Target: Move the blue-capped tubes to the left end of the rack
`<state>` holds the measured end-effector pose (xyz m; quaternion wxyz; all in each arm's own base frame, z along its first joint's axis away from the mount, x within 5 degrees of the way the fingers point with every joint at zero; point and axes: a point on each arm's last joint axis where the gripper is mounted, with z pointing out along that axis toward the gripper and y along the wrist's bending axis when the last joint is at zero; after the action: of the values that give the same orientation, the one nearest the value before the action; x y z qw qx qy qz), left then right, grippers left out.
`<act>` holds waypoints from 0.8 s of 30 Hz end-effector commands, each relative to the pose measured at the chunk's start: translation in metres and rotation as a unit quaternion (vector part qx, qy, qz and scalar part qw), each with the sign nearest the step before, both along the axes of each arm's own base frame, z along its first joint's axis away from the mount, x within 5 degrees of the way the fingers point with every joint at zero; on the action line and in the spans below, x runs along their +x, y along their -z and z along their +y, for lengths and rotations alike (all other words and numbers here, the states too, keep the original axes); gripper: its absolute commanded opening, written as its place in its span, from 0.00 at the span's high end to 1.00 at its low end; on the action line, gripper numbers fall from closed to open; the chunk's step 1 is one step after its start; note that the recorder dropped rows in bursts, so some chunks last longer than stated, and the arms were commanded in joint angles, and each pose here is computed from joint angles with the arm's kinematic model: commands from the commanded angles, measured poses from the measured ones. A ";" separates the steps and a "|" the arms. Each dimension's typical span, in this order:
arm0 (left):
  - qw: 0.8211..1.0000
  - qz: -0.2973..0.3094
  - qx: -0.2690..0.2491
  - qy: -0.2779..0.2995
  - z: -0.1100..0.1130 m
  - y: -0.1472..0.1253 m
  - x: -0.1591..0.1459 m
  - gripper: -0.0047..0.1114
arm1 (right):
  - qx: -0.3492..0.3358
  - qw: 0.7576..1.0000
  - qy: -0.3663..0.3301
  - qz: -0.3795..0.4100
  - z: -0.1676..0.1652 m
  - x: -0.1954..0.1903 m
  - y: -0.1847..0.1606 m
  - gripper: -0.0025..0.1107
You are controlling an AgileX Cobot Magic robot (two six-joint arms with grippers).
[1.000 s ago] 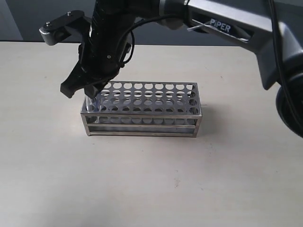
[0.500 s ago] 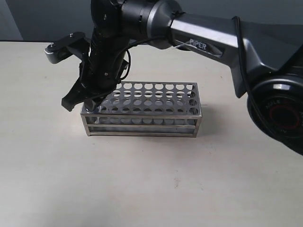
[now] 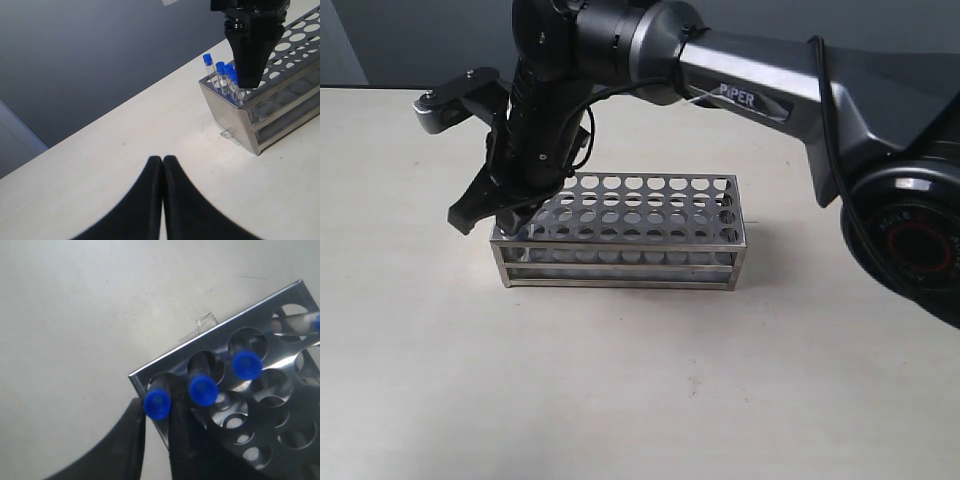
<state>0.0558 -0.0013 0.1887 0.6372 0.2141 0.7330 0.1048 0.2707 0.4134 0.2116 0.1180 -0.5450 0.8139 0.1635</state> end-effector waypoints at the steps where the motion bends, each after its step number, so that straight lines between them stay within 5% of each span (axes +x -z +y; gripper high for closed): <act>1: 1.000 -0.002 -0.004 0.002 0.000 -0.002 0.000 0.95 | -0.011 0.999 -0.007 0.031 -0.002 -0.006 0.000 0.69; 5: 1.000 -0.002 -0.004 0.002 0.000 -0.002 0.000 0.95 | -0.028 0.998 0.001 0.055 -0.005 -0.009 0.000 0.47; 16: 1.000 -0.002 -0.004 0.002 0.000 -0.002 0.000 0.95 | -0.010 1.000 0.009 0.016 -0.019 -0.014 -0.049 0.51; 24: 1.000 -0.002 -0.004 0.002 0.000 -0.002 0.000 0.95 | 0.007 0.993 0.060 -0.106 -0.056 -0.018 -0.129 0.51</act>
<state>0.0558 -0.0013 0.1887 0.6372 0.2141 0.7330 0.1048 0.2573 0.3735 0.3055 0.1711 -0.5171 0.8304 0.1170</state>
